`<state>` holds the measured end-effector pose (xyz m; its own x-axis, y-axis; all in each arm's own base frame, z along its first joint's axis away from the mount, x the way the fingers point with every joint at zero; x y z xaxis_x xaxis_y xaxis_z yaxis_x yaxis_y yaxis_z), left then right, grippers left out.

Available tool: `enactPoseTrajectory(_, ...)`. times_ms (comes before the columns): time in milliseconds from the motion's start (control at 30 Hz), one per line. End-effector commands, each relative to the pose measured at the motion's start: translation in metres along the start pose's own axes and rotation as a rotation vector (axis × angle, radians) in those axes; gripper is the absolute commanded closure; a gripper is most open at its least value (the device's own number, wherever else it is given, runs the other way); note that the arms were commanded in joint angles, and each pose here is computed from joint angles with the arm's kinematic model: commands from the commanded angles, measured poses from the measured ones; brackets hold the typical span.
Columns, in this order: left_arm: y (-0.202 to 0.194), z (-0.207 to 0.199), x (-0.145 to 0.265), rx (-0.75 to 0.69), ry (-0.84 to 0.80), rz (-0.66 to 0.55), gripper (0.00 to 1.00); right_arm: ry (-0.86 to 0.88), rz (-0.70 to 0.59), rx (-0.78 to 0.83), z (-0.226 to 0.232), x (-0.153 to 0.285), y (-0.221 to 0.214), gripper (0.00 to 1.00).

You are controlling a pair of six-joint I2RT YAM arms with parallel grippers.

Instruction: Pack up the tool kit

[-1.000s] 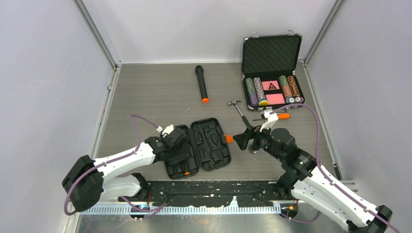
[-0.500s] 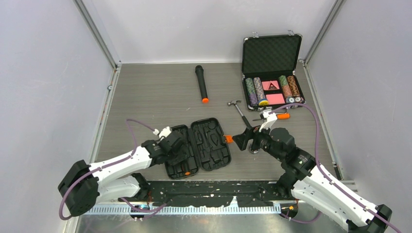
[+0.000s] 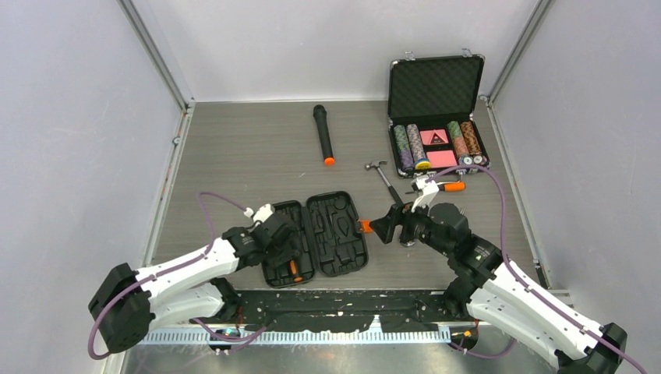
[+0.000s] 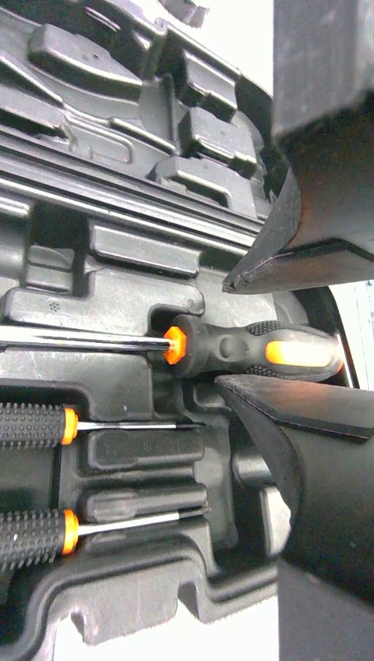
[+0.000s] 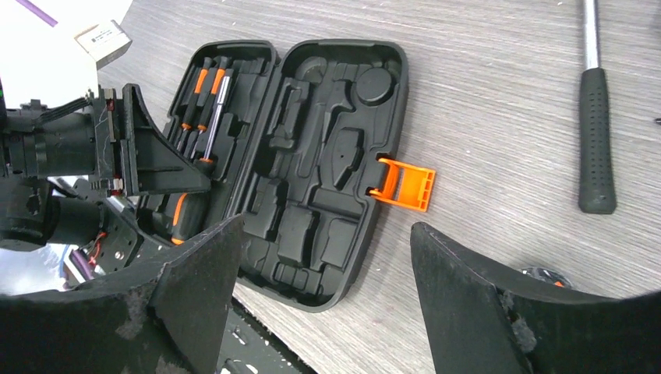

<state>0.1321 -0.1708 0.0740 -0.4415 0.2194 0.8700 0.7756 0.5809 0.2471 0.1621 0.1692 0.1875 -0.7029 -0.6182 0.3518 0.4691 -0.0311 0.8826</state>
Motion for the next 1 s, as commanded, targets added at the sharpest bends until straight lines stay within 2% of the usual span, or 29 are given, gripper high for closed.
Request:
enactPoseTrajectory(0,0.010,0.004,0.016,-0.087,0.020,-0.036,0.58,0.097,-0.047,-0.015,0.019,0.000,0.022,0.19)
enactPoseTrajectory(133,0.022,0.003,0.027,-0.130,0.017,-0.054,0.62,0.177,-0.015,-0.041,0.035,-0.012,0.020,0.24)
enactPoseTrajectory(300,0.033,0.020,0.035,-0.155,0.046,-0.086,0.58,0.221,0.045,-0.037,0.057,-0.028,0.011,0.26)
enactPoseTrajectory(467,0.049,0.045,0.030,-0.099,0.082,-0.134,0.55,0.208,0.191,0.022,0.081,-0.054,-0.019,0.30)
enactPoseTrajectory(633,0.060,0.060,0.023,-0.047,0.101,-0.143,0.55,0.106,0.380,0.051,0.072,-0.077,-0.052,0.33)
enactPoseTrajectory(767,0.054,0.059,0.016,-0.083,0.089,-0.072,0.55,0.007,0.500,0.077,0.054,-0.085,-0.074,0.33)
enactPoseTrajectory(967,0.022,0.050,0.008,-0.093,-0.005,0.145,0.59,-0.114,0.589,0.055,0.008,-0.082,-0.093,0.33)
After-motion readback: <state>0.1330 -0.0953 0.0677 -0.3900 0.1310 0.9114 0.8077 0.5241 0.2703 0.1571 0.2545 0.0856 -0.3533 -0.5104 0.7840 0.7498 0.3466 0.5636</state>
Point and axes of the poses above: each gripper's point midway between its finger pads, its own x axis back along the fingers, its own z axis along the line the jaws close on, y = z × x, the point moved 4 cm from there along x, back along the fingers, and after that the axes turned 8 degrees about x, right-handed, at the moved point
